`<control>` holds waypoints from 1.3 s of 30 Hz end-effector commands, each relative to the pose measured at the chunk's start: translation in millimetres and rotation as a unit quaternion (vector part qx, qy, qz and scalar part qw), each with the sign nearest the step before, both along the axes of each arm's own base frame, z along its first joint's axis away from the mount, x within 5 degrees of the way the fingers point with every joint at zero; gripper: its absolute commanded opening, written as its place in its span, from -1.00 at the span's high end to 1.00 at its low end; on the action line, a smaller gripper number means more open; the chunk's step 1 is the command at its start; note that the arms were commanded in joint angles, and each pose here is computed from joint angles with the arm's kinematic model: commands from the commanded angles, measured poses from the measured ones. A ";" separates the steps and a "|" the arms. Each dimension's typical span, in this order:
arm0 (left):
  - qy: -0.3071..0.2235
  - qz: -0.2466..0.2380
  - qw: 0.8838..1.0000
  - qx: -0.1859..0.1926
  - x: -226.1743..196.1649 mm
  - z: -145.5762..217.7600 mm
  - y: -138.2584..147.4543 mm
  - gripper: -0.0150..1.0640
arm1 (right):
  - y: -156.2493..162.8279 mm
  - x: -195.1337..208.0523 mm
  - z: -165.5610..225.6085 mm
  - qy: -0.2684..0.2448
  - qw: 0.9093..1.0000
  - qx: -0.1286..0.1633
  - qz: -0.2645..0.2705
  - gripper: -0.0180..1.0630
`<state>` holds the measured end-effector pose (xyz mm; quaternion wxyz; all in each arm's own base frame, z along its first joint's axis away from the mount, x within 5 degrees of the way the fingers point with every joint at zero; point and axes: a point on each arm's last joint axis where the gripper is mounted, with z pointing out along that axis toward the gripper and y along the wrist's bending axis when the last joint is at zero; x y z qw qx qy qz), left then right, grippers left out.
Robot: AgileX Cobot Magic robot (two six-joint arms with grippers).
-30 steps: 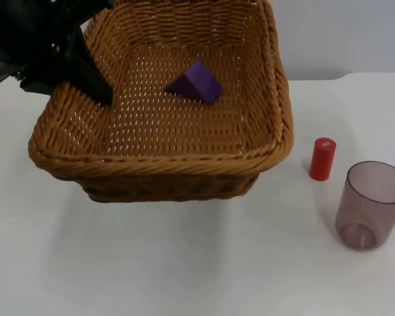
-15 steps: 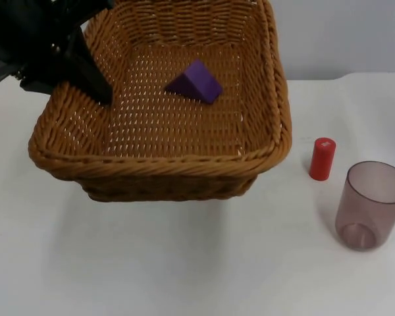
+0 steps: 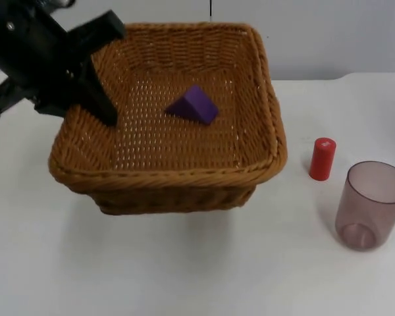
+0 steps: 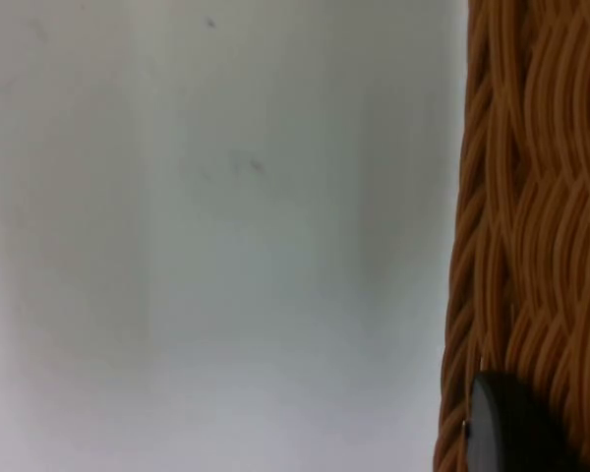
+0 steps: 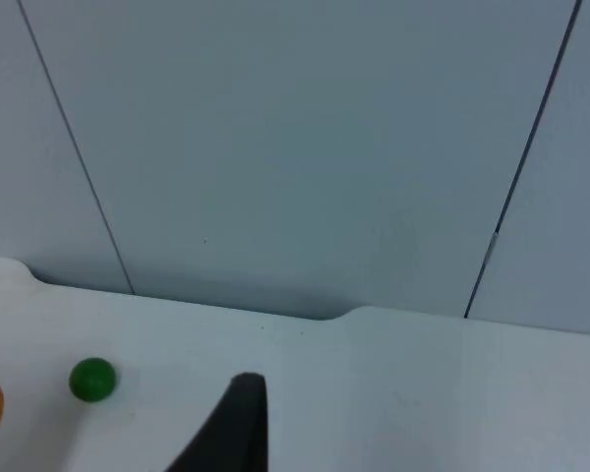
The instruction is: Pick up the basket with the left hand and place the triangular block into the basket with the right hand.
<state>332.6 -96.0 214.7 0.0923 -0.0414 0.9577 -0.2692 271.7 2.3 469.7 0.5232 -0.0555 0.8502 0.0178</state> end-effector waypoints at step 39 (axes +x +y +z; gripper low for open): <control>-0.038 -0.003 0.999 0.015 33.6 -101.4 -41.8 0.96 | 0.0 -16.7 9.7 -0.011 1.000 -0.016 0.009 -0.97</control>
